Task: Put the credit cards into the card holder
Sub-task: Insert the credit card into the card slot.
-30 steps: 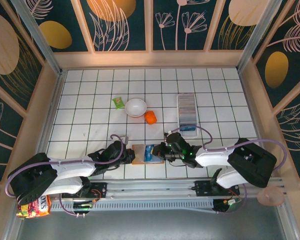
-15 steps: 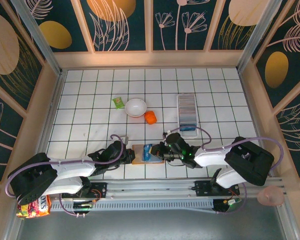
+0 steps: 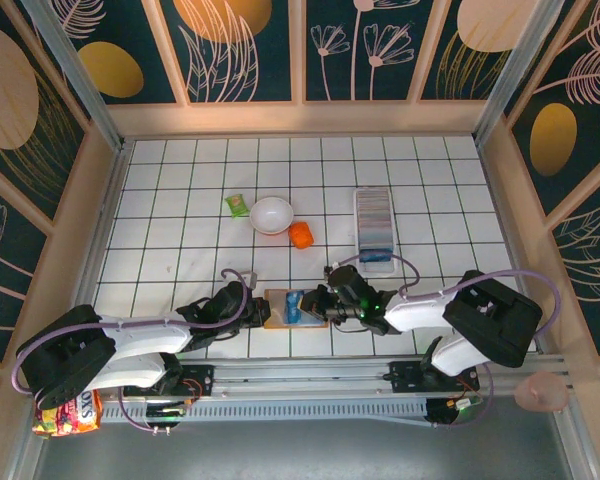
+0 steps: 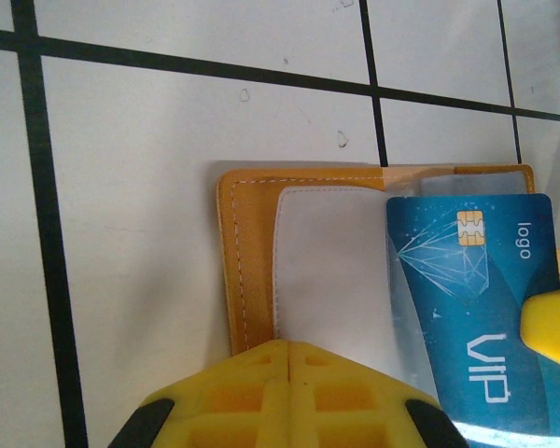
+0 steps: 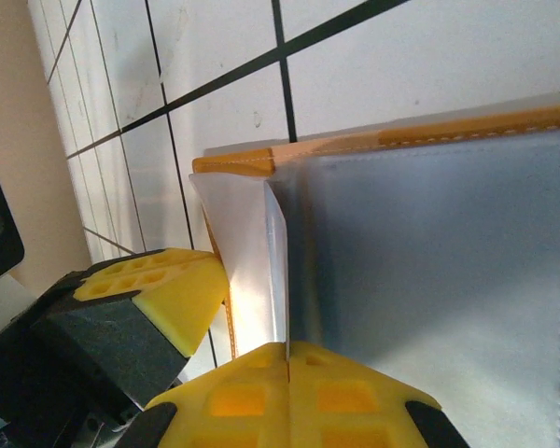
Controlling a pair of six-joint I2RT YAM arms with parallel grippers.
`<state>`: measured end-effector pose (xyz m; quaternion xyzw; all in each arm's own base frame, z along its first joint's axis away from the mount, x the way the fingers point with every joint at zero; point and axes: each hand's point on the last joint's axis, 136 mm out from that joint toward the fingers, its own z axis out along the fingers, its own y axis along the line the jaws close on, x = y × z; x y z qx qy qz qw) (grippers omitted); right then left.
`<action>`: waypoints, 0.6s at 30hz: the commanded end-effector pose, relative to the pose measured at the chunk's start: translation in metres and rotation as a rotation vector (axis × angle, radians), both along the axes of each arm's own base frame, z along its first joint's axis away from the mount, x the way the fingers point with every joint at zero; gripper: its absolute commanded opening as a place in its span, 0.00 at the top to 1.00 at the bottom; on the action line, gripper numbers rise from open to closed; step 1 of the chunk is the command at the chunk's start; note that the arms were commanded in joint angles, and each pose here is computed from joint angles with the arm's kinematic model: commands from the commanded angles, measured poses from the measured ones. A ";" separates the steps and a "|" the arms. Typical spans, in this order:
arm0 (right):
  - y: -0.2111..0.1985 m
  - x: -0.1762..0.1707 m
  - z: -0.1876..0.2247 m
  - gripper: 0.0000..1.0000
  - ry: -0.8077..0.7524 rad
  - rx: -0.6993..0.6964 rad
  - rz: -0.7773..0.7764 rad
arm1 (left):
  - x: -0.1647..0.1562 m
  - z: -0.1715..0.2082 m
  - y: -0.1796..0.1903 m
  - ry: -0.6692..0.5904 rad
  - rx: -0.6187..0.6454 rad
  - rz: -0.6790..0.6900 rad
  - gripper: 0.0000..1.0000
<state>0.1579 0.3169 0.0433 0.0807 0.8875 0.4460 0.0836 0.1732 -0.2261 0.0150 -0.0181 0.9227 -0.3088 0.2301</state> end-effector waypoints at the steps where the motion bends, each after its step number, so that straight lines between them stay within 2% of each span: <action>1: 0.002 -0.007 0.000 1.00 -0.009 -0.030 0.036 | -0.012 -0.023 0.017 0.054 0.089 -0.006 1.00; 3: 0.004 -0.009 0.002 1.00 0.004 -0.019 0.044 | -0.012 -0.025 0.018 0.056 0.091 -0.003 1.00; 6: -0.007 -0.006 -0.002 1.00 -0.004 -0.098 0.016 | -0.012 -0.026 0.018 0.056 0.091 -0.003 1.00; 9: -0.019 -0.004 -0.005 1.00 -0.001 -0.120 -0.035 | -0.013 -0.026 0.018 0.054 0.094 -0.009 1.00; 18: -0.009 -0.007 0.003 1.00 -0.010 -0.048 -0.014 | -0.014 -0.027 0.020 0.058 0.081 0.000 1.00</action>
